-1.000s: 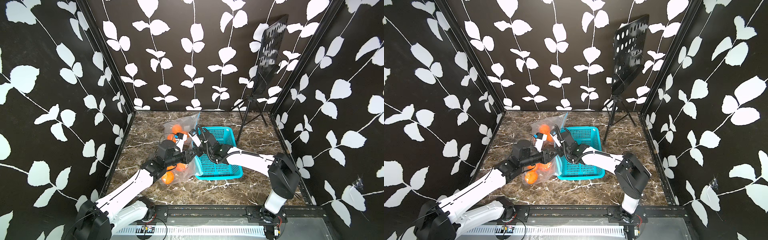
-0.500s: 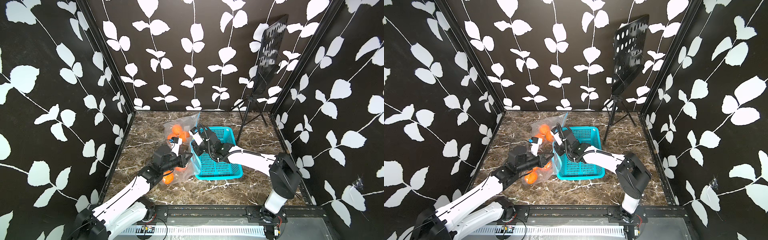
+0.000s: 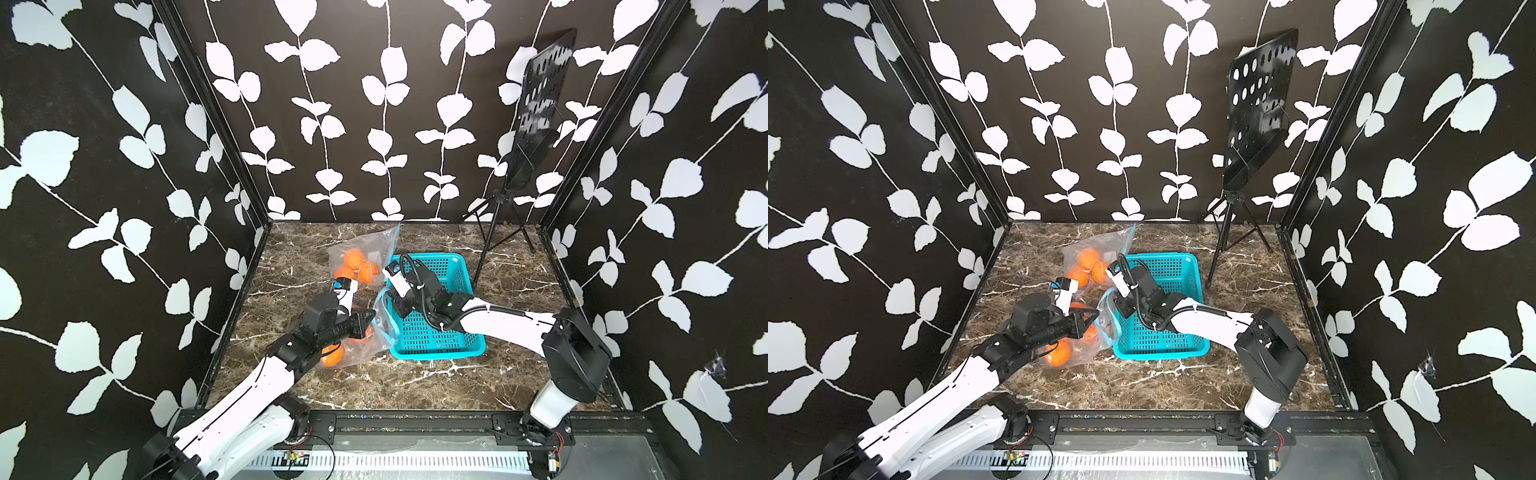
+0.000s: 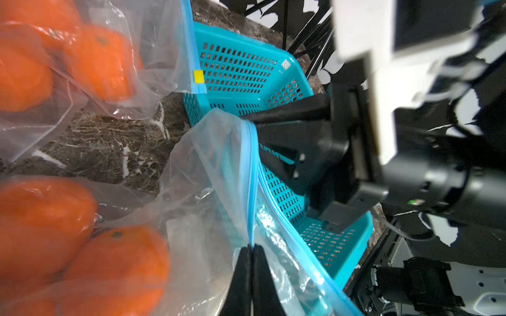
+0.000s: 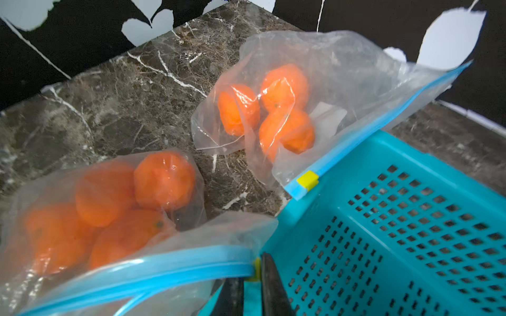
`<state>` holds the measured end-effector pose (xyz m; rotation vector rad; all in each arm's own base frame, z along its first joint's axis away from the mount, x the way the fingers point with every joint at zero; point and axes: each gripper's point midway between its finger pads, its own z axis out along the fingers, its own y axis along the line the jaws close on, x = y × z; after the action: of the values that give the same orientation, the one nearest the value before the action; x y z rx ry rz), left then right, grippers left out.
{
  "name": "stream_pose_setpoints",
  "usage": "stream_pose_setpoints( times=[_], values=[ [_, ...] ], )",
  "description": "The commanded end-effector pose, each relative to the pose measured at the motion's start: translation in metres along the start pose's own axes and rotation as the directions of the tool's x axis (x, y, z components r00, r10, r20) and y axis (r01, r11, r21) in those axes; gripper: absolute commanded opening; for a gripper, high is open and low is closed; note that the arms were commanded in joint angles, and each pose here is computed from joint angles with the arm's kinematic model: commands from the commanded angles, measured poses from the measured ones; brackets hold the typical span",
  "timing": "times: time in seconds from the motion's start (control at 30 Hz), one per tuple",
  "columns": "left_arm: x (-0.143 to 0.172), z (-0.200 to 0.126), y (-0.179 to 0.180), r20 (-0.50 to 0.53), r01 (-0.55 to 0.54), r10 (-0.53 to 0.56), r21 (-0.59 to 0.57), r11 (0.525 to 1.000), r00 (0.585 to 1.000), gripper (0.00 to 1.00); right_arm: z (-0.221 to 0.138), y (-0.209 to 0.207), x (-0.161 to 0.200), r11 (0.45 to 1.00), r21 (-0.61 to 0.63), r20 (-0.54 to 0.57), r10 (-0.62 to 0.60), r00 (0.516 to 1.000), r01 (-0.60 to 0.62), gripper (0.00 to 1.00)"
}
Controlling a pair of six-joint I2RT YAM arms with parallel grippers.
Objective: Open the zip-top bag and take out the orange
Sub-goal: Open the zipper of the food storage bag at the center of the board.
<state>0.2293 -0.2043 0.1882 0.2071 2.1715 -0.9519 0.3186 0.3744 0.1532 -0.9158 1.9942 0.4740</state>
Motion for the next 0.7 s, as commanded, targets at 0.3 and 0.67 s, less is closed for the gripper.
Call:
stream_pose_setpoints(
  times=[0.3,0.67],
  values=[
    [-0.004,0.004,0.001,-0.019,-0.013,0.012,-0.017,1.0,1.0,0.0,-0.06,0.031,-0.038,0.987,-0.143,0.18,-0.04,0.983,0.067,0.52],
    [-0.042,-0.016,-0.015,0.057,-0.006,0.005,0.01,1.0,0.998,0.0,-0.022,0.078,-0.015,0.958,-0.275,0.125,-0.044,0.991,0.077,0.24]
  ],
)
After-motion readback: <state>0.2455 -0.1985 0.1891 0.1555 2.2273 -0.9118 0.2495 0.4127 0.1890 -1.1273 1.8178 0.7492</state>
